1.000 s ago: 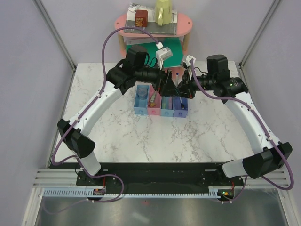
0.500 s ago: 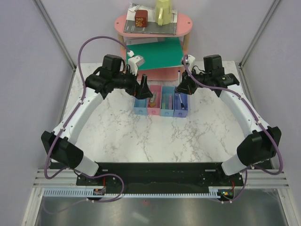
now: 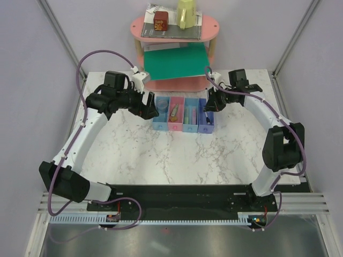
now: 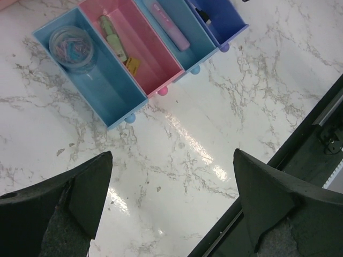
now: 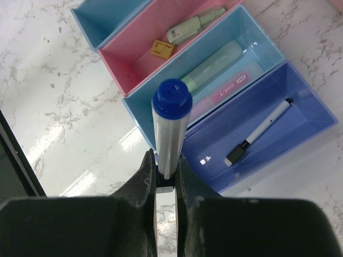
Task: Sort the stationery into containers
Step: Place the pen in the storage box.
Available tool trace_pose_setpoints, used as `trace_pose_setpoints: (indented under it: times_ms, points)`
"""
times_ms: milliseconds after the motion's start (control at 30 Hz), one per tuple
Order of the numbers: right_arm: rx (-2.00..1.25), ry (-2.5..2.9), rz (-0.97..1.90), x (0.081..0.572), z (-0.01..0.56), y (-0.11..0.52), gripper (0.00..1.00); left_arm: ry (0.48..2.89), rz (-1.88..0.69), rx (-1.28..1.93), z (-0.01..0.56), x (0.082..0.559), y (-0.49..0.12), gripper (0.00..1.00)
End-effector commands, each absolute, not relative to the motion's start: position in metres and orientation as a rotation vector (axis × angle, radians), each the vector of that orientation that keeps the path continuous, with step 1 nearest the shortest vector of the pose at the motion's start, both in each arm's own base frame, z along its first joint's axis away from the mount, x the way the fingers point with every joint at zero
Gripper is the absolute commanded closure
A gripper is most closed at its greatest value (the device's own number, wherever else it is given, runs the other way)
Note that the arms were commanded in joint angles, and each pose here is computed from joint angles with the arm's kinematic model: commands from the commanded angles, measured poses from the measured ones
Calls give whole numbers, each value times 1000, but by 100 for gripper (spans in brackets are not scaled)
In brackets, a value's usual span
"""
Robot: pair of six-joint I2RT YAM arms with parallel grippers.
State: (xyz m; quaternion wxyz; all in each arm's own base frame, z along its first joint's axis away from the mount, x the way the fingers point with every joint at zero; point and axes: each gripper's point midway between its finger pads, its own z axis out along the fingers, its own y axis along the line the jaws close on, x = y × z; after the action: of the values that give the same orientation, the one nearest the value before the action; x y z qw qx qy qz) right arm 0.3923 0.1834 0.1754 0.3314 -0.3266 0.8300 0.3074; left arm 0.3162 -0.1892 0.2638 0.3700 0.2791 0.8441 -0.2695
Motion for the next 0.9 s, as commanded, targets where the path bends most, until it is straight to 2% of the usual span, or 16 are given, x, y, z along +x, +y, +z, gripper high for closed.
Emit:
trace_pose_setpoints:
  times_ms: [0, 233, 400, 533, 567, 633, 667, 867]
  points:
    - [-876, 2189, 786, 400, 149, 176, 96, 2119, -641, 731, 273, 313, -177, 0]
    - [-870, 2252, 793, 400, 114, 174, 95, 2113, -639, 724, 274, 310, -174, 0]
    - [-865, 2284, 804, 399, 99, 174, 89, 2105, -637, 726, 276, 309, -173, 0]
    - [-868, 2296, 797, 397, 94, 172, 73, 2106, -637, 718, 276, 310, -173, 0]
    - [-867, 2296, 796, 396, 94, 171, 66, 2104, -637, 718, 277, 310, -172, 0]
    - [-868, 2294, 795, 395, 94, 171, 57, 2101, -637, 722, 277, 309, -172, 0]
    - [-871, 2291, 794, 394, 95, 172, 50, 2099, -634, 723, 277, 309, -172, 0]
    - [-869, 2248, 782, 397, 113, 173, 38, 2101, -645, 712, 277, 308, -172, 0]
